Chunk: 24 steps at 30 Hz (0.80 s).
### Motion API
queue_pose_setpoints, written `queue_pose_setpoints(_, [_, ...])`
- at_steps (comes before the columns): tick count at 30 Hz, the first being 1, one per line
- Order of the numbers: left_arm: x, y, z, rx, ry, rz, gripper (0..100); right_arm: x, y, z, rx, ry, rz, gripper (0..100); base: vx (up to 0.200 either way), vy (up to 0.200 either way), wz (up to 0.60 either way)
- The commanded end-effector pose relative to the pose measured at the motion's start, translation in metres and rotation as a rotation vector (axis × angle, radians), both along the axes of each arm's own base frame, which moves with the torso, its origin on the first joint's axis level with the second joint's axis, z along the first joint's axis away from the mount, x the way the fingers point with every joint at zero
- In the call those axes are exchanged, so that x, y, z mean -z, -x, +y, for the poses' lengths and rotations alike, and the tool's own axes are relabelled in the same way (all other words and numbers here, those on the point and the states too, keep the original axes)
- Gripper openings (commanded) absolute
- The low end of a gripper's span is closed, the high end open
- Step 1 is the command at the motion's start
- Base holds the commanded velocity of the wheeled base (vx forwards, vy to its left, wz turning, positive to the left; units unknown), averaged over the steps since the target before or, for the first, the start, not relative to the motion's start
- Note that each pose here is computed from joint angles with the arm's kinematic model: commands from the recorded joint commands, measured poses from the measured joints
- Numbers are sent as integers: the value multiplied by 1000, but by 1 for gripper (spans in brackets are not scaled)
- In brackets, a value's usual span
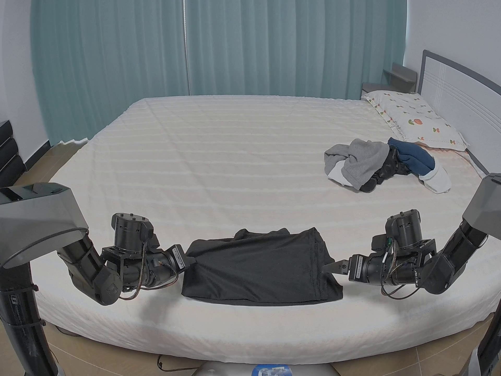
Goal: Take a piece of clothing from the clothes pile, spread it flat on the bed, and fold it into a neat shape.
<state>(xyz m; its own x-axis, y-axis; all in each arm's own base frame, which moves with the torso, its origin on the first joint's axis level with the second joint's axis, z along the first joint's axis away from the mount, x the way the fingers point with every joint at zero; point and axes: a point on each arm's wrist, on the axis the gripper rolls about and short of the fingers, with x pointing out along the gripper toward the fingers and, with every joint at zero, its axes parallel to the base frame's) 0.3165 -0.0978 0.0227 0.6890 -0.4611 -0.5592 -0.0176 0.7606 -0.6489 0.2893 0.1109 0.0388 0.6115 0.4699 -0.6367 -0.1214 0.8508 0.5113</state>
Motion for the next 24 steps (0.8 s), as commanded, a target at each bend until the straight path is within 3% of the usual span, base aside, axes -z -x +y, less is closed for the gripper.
queue_pose_setpoints(1, [0, 0, 0, -2, -1, 1, 0, 0, 0, 0, -1, 0, 0, 100, 0, 200, 0])
queue_pose_setpoints(24, [1, 3, -2, 4, -11, 23, 0, 0, 0, 0, -2, 3, -1, 100, 0, 200, 0])
